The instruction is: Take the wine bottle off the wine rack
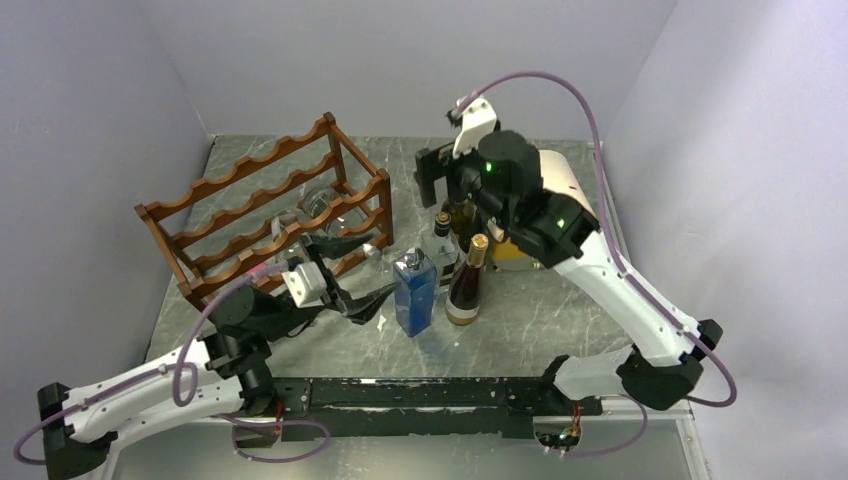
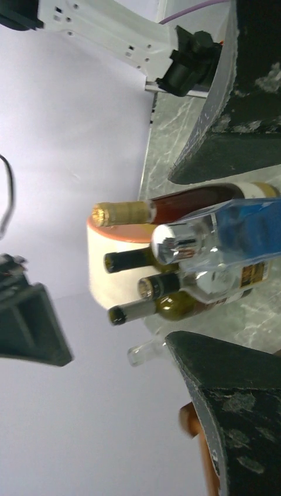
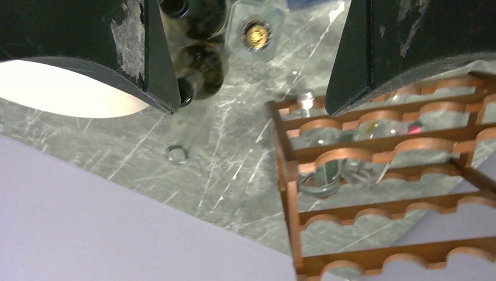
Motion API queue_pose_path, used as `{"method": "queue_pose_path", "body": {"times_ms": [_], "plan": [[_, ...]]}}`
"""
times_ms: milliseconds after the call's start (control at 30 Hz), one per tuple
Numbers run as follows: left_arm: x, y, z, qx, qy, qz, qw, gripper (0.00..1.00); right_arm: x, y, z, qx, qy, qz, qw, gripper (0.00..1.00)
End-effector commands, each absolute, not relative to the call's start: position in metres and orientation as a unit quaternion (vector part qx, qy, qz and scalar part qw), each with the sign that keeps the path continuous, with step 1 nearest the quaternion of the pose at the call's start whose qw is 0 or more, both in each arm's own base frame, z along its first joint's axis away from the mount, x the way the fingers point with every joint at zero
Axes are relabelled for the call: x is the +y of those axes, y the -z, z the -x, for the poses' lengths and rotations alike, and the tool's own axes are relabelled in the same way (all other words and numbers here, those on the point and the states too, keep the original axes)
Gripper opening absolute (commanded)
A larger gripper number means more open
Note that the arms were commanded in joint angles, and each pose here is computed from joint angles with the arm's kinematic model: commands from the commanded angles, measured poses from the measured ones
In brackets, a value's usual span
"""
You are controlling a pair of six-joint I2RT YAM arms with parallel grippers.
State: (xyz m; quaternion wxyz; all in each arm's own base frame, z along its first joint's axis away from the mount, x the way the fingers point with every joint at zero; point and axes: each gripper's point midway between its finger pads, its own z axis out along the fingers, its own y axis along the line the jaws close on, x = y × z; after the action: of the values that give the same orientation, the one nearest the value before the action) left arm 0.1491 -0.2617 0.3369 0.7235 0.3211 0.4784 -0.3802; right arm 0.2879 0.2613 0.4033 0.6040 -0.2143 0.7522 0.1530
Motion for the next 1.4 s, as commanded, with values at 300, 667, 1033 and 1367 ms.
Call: {"method": "queue_pose_path", "body": {"times_ms": [300, 667, 1033, 1367], "plan": [[-0.232, -0.408, -0.241, 0.536, 0.268, -0.349, 0.72, 0.98, 0.141, -0.439, -0.375, 0.751, -0.161, 0.088, 0.634, 1.0], [-0.068, -0.53, -0.322, 0.555, 0.299, -0.098, 0.77, 0.98, 0.036, -0.444, -0.35, 0.748, -0.071, -0.053, 0.657, 1.0], [-0.029, -0.543, -0.299, 0.581, 0.091, -0.089, 0.804, 0.98, 0.03, -0.486, -0.306, 0.692, -0.051, -0.01, 0.72, 1.0], [-0.049, -0.535, -0.276, 0.552, 0.071, -0.122, 0.822, 0.98, 0.028, -0.505, -0.286, 0.661, -0.057, -0.011, 0.748, 1.0]]}}
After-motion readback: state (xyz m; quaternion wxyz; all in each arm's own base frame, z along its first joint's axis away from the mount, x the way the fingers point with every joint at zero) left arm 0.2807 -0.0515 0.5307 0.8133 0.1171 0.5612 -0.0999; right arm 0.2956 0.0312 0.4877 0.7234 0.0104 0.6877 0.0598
